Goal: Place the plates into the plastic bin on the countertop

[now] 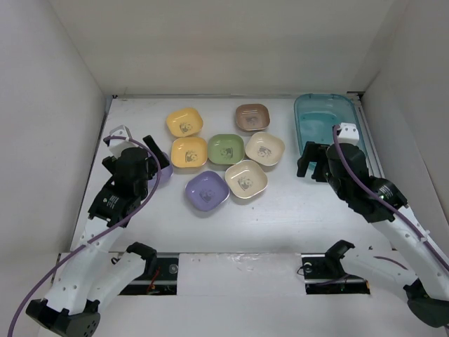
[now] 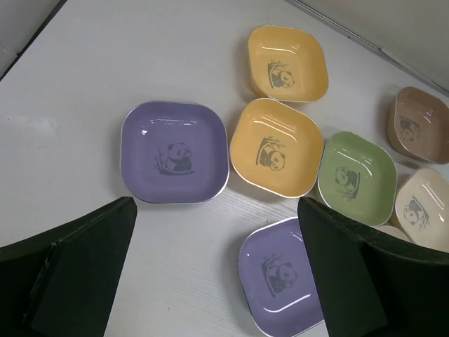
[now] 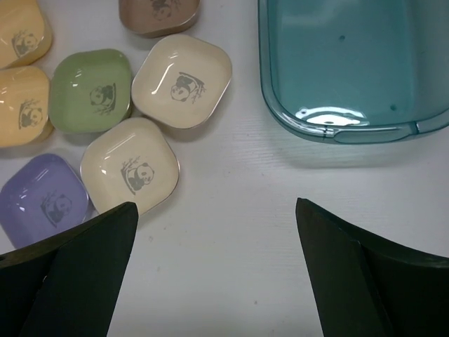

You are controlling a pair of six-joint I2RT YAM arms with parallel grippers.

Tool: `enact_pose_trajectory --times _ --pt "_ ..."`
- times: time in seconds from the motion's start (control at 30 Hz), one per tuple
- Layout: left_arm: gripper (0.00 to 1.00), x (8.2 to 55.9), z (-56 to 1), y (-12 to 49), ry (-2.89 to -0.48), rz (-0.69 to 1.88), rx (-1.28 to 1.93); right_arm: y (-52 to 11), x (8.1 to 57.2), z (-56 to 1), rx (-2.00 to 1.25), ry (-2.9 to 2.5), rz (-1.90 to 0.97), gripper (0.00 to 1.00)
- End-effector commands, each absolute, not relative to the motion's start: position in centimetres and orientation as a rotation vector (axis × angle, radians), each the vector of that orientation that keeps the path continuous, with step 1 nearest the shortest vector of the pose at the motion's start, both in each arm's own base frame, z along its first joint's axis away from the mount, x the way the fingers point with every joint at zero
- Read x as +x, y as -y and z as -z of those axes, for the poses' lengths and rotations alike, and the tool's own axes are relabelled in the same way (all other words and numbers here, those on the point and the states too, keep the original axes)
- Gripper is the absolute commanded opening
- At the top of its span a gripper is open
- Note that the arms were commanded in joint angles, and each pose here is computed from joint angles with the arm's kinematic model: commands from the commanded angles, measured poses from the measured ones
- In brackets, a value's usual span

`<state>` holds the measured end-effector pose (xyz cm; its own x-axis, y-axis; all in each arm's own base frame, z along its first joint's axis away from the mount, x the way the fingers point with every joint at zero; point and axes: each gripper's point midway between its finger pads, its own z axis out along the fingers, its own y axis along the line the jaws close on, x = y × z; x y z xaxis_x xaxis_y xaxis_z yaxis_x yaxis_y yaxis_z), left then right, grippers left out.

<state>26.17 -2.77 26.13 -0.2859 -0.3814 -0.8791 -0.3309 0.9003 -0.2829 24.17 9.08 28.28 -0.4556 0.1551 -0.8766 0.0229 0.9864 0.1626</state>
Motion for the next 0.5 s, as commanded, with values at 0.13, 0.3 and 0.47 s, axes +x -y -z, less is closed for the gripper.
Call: enact_pose_trajectory --times 0.13,0.3,0.47 --pt "1.00 26.2 -27.1 2.9 -1.861 0.082 -0.534 -12.3 25.6 -26.9 0.037 -2.070 -0.258 1.00" --pt "1.00 26.2 -27.1 3.2 -1.869 0.099 -0.524 -15.8 28.1 -22.1 0.032 -2.197 -0.291 1.00" --pt "1.00 26.0 -27.3 3.3 -1.864 0.115 -0.520 -19.0 30.3 -15.9 0.046 -2.330 -0.297 0.96"
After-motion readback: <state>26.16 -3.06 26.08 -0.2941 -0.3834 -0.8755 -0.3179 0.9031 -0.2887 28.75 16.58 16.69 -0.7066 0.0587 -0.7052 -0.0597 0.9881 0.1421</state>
